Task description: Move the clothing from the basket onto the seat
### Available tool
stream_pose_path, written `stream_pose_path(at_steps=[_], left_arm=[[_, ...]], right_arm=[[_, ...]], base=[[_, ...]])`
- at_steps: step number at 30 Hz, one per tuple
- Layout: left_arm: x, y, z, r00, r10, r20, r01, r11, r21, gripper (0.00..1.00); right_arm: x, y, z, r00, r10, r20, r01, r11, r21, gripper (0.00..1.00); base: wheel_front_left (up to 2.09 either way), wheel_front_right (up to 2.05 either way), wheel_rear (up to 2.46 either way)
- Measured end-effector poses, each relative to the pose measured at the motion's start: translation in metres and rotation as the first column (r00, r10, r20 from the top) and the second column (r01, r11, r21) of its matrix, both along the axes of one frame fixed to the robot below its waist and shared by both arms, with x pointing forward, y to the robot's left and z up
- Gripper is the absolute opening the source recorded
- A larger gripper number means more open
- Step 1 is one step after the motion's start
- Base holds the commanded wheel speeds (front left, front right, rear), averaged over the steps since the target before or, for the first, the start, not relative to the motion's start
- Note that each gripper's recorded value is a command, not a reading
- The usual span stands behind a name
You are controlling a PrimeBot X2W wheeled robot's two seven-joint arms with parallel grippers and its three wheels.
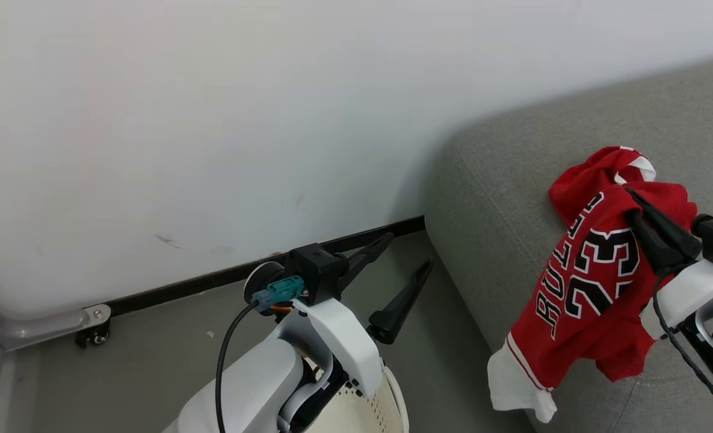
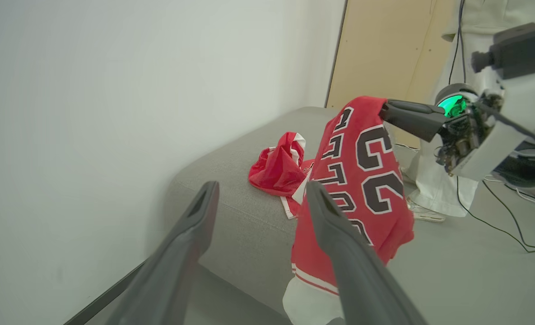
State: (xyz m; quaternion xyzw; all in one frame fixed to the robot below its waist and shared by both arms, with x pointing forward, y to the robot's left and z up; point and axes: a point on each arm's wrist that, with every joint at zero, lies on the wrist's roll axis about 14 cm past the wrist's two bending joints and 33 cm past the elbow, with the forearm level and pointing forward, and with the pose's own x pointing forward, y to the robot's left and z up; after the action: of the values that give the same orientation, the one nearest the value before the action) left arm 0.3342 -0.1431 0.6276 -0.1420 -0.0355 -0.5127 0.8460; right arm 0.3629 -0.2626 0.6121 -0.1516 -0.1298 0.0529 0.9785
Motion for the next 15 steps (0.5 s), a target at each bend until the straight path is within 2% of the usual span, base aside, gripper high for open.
stream_pose_path(at_steps=[9, 15], left_arm=[[-0.001, -0.008, -0.01, 1.0, -0.019, -0.015, 0.019, 1.0, 0.014, 1.0], [0.006, -0.009, -0.014, 1.0, -0.004, -0.029, 0.004, 1.0, 0.01, 1.0]], right_arm=[[-0.011, 0.002, -0.007, 1.0, 0.005, -0.023, -0.005, 1.0, -0.008, 0.0], [0.0, 0.0, 0.005, 1.0, 0.006, -0.015, -0.005, 1.0, 0.001, 0.0]], base=[[0.0, 0.0, 0.0], [0.0, 0.0, 0.0]])
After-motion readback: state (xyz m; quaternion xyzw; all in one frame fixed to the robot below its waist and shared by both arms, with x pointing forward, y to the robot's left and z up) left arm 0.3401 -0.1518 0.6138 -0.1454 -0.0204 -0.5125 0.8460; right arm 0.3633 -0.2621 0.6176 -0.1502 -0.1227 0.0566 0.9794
